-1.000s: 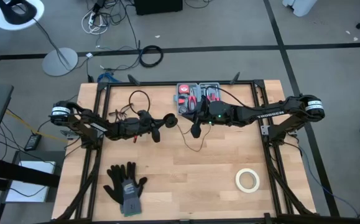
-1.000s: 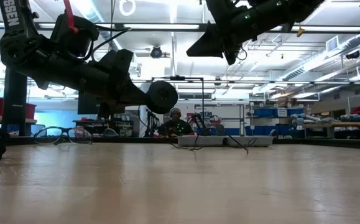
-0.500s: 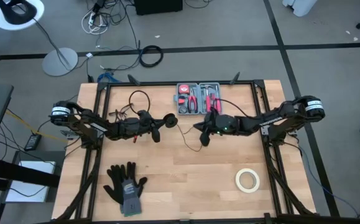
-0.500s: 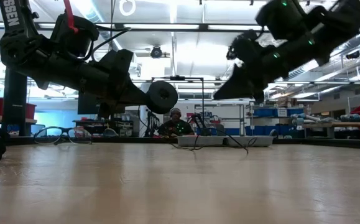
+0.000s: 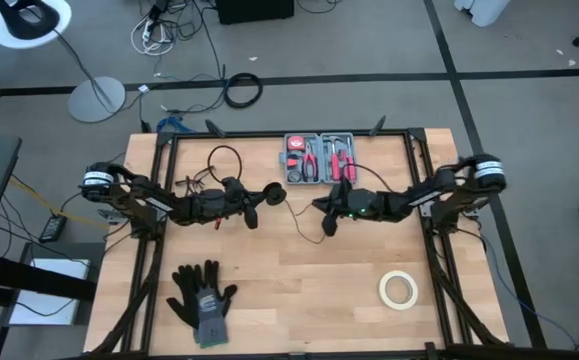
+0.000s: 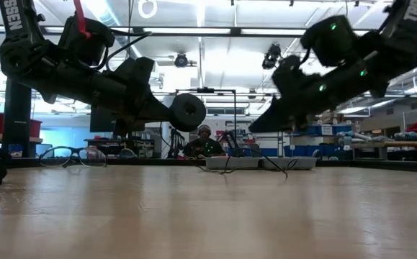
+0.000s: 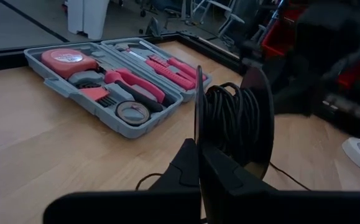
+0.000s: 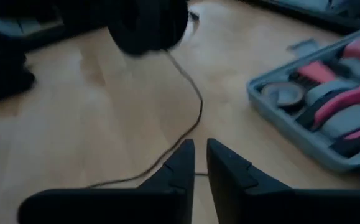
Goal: Coil cords
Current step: Coil the black wire onto the black spool
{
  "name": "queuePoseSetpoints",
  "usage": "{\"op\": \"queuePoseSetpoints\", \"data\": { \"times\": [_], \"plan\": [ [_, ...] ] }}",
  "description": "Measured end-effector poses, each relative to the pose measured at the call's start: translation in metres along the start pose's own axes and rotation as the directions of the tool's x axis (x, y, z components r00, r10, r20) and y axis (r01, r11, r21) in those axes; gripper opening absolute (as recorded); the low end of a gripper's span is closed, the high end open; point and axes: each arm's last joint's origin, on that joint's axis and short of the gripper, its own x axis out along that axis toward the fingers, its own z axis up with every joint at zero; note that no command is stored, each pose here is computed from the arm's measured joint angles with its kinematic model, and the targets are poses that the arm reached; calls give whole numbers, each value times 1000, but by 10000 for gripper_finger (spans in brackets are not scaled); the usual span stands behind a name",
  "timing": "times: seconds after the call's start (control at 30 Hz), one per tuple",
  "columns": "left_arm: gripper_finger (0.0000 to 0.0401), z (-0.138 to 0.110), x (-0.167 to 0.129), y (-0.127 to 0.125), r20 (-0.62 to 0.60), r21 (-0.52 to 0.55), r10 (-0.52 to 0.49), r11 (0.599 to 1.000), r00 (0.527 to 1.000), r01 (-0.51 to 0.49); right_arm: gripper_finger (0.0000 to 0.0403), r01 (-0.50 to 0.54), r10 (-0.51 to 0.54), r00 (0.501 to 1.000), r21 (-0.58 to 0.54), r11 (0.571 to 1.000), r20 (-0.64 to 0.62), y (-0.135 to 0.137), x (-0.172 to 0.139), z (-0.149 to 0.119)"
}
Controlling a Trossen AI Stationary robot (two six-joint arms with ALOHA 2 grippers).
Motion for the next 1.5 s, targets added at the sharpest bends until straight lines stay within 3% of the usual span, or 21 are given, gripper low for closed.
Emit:
{"op": "queuePoseSetpoints", "data": {
  "times": [0.3,0.47,0.67,0.83,0.97,1.33,1.5],
  "plan": [
    [0,-1,0,0,-5,-1,2,1000,1000,-2,118,-25,25,999,0,1000,29,11,39,-9],
    [0,-1,0,1,-12,0,6,1000,1000,-6,139,-49,51,998,-83,995,32,19,58,-5],
    [0,0,0,0,6,-6,-5,1000,1000,5,138,-45,42,999,-202,978,-22,25,92,-13],
    [0,3,0,-2,17,-11,-38,999,999,38,139,-19,22,1000,-256,967,10,29,110,-6],
    [0,3,0,-2,23,-13,-39,999,999,40,137,55,-60,998,-300,952,-7,24,119,-7],
    [0,6,0,-4,50,-21,-59,998,997,60,131,97,-104,995,-264,960,-13,9,140,-18],
    [0,5,0,-4,41,-18,-58,998,997,58,90,94,-103,994,-230,969,-26,9,140,-20]
  ]
}}
